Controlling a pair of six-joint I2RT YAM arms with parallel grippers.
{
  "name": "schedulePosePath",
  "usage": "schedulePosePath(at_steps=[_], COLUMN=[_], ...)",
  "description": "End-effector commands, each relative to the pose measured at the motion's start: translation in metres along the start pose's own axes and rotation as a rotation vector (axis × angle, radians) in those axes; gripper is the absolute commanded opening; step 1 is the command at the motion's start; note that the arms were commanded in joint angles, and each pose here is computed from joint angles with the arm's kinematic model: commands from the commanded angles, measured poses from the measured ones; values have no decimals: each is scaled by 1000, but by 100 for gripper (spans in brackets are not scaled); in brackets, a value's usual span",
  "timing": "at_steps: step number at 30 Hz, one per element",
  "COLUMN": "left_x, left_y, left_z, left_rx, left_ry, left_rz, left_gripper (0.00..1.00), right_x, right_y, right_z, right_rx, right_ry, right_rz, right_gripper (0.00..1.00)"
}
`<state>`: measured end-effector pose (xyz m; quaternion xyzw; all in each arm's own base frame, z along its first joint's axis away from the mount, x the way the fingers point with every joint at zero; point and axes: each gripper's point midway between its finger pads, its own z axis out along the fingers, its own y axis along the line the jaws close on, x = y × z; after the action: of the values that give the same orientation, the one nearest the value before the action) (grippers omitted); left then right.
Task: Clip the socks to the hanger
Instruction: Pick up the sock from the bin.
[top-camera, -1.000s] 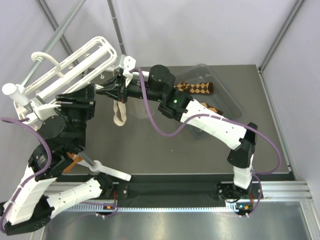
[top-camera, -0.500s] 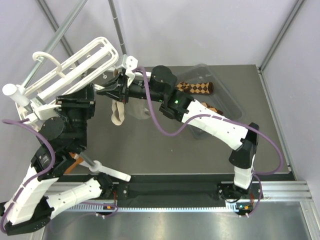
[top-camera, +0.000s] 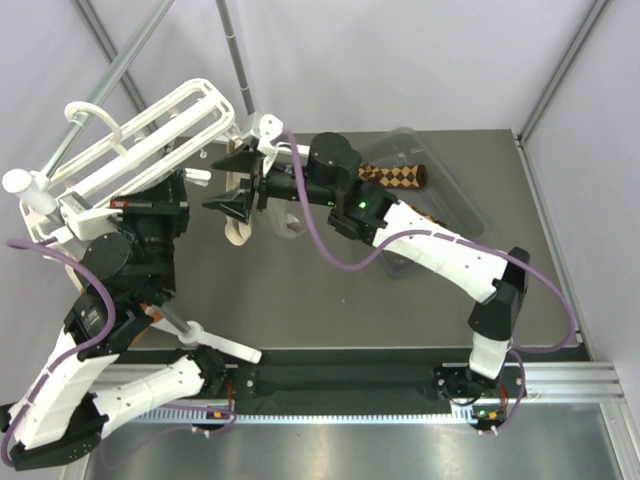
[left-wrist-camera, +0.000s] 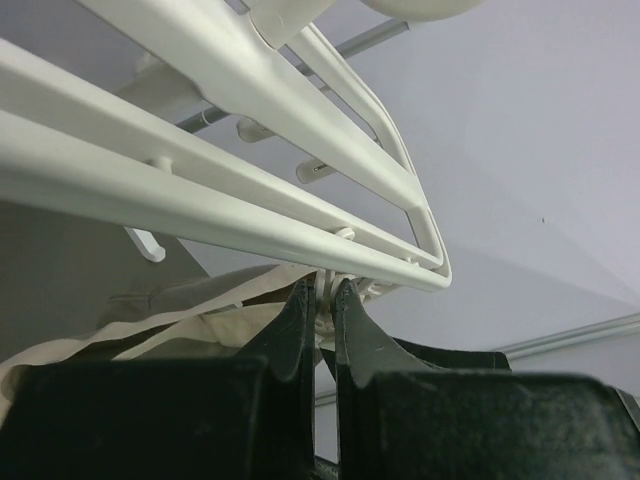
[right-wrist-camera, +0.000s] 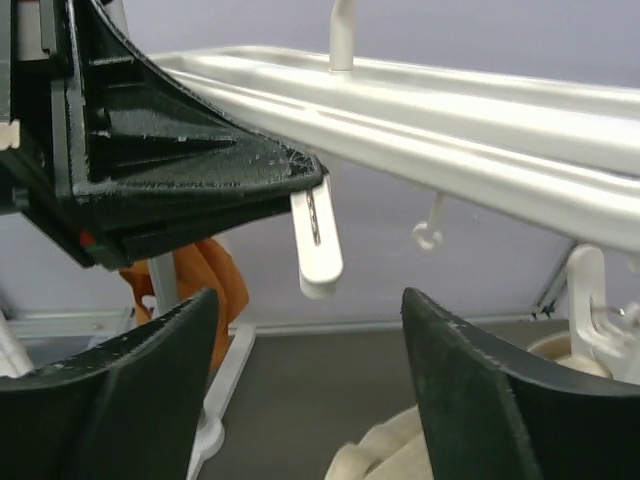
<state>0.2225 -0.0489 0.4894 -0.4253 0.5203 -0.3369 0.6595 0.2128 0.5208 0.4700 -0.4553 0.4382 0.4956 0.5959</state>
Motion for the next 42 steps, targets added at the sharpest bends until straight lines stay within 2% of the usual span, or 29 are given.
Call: schedulePosePath(at_steps=[1, 3, 6, 10, 13, 14, 16, 17, 20, 23, 26, 29, 32, 35, 38, 42], left_x=[-14, -11, -5, 6, 10, 11, 12, 14, 19, 24, 29, 34, 35, 32, 31, 32], left_y=[-6, -6, -5, -2, 0, 0, 1, 2, 4, 4, 3, 4, 6, 6, 7, 7], left_z=[-2, -1, 0, 2, 2, 2, 3, 3, 4, 4, 5, 5, 5, 4, 2, 2], left_rx=[3, 4, -2, 0, 0, 1, 5, 7, 14, 18, 27, 29, 26, 28, 28, 30], left_ry=[-29, -17, -2, 21, 29, 29, 27, 28, 36, 44, 60, 74, 72, 71, 76, 83], left_rz=[-40, -31, -7, 24, 47, 52, 55, 58, 62, 61, 65, 70, 74, 70, 72, 73], left_gripper=[0, 0, 0, 0, 0, 0, 0, 0, 0, 0, 0, 0, 0, 0, 0, 0], right_x=[-58, -64, -66, -48, -30, -20, 2, 21, 73, 123, 176, 225, 269, 299, 319, 337], right_y=[1, 1, -11, -48, -96, -127, -152, -176, -203, -222, -238, -248, -252, -251, -248, -251], right_z=[-35, -53, -81, -124, -172, -204, -238, -272, -324, -360, -393, -416, -428, -447, -465, -469], right_rx=[55, 103, 218, 430, 601, 701, 824, 927, 1057, 1185, 1364, 1541, 1647, 1774, 1886, 1902], right_ry=[-75, -73, -45, 46, 104, 118, 139, 163, 230, 295, 339, 369, 400, 411, 411, 441], right_rz=[-33, -27, -27, -11, 180, 218, 334, 384, 549, 653, 768, 889, 980, 1013, 1012, 1019], right_gripper=[75, 79, 81, 82, 79, 78, 75, 74, 71, 64, 63, 62, 57, 56, 56, 56])
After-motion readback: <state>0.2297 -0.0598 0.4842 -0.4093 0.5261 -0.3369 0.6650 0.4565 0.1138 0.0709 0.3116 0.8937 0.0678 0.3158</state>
